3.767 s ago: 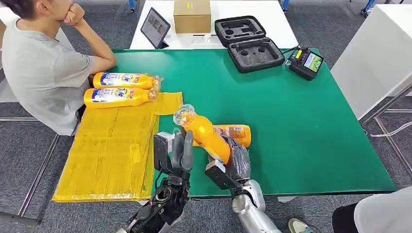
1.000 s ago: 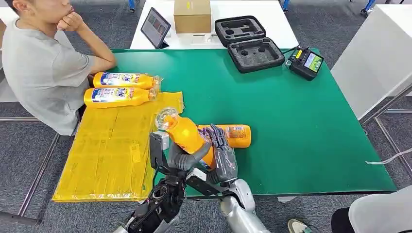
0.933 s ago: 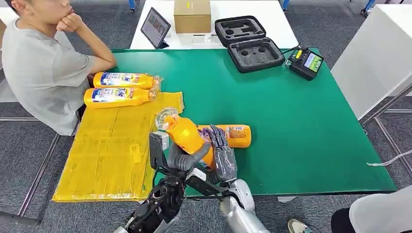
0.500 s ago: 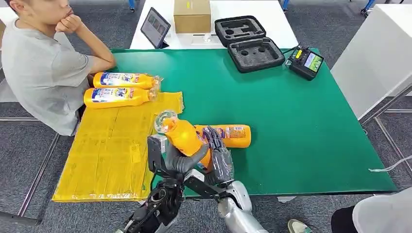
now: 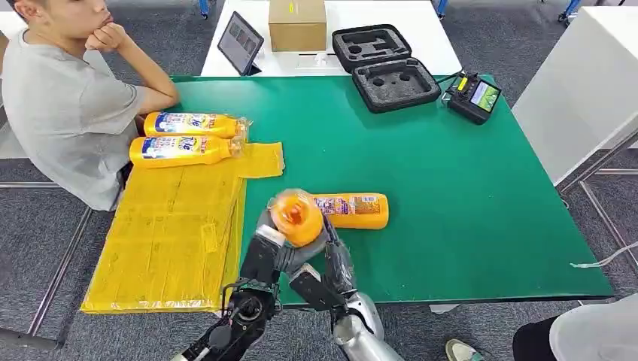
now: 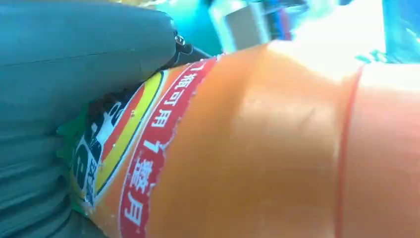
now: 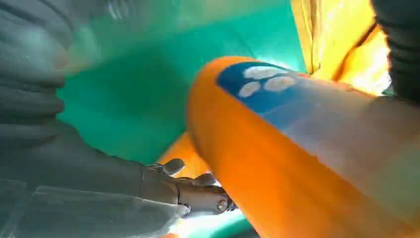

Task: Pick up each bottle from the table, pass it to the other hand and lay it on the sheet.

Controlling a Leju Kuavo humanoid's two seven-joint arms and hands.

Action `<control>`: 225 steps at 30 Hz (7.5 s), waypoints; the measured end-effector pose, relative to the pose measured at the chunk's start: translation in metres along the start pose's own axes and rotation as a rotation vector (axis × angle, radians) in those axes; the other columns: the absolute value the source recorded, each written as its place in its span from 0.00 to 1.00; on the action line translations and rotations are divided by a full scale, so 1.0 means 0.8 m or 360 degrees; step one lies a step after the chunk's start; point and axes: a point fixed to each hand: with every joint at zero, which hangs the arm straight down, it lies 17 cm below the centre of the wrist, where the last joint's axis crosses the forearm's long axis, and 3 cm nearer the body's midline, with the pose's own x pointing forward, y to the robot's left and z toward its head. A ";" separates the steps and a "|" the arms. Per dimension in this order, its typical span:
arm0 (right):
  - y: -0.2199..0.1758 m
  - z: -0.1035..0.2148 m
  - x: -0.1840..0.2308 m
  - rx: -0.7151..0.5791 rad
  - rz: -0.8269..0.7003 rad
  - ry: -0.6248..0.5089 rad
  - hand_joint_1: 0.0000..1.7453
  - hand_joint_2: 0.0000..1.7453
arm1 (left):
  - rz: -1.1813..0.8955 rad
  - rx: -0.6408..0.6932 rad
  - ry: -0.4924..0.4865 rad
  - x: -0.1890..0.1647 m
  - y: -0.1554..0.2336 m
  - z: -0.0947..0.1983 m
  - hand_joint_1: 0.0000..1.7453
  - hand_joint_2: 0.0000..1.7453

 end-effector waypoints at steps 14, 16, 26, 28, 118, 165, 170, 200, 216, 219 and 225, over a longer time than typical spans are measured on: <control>0.011 0.017 -0.007 0.0044 -0.0048 0.0025 0.00 1.00 | -0.0442 0.0129 -0.0211 0.012 0.082 -0.015 0.85 1.00; 0.012 0.018 -0.004 0.0052 -0.0037 0.0012 0.00 1.00 | -0.0537 0.0122 -0.0271 0.018 0.090 -0.017 0.78 1.00; 0.020 0.020 0.004 0.0075 -0.0031 -0.0019 0.00 1.00 | -0.0990 0.0090 -0.0516 0.047 0.114 -0.028 0.79 1.00; 0.019 0.020 0.005 0.0068 -0.0025 -0.0024 0.00 1.00 | -0.1244 0.0017 -0.0609 0.055 0.109 -0.032 0.79 1.00; -0.052 -0.001 0.113 -0.0196 -0.0327 -0.0368 0.00 1.00 | -0.2141 -0.0520 0.0793 -0.215 0.242 -0.072 0.75 0.00; -0.027 -0.005 0.117 -0.0074 -0.0342 -0.0387 0.00 1.00 | -0.2147 -0.0570 0.0948 -0.247 0.279 -0.023 0.00 1.00; -0.027 -0.004 0.117 -0.0073 -0.0341 -0.0386 0.00 1.00 | -0.2145 -0.0573 0.0941 -0.247 0.278 -0.023 0.00 1.00; -0.035 0.010 0.096 -0.0111 -0.0232 -0.0360 0.00 1.00 | -0.1657 -0.0516 0.0186 -0.154 0.106 -0.037 0.00 0.00; -0.112 0.023 0.120 -0.0323 0.0291 -0.0609 0.00 1.00 | -0.0992 -0.0190 -0.0207 -0.032 0.064 -0.014 0.00 1.00; -0.125 0.026 0.121 -0.0348 0.0435 -0.0640 0.00 1.00 | -0.0838 -0.0130 -0.0232 -0.018 0.065 -0.007 0.00 1.00; -0.188 0.022 0.077 -0.0475 0.0655 -0.0526 0.00 1.00 | -0.0427 0.0027 -0.0153 -0.003 0.073 0.023 0.00 1.00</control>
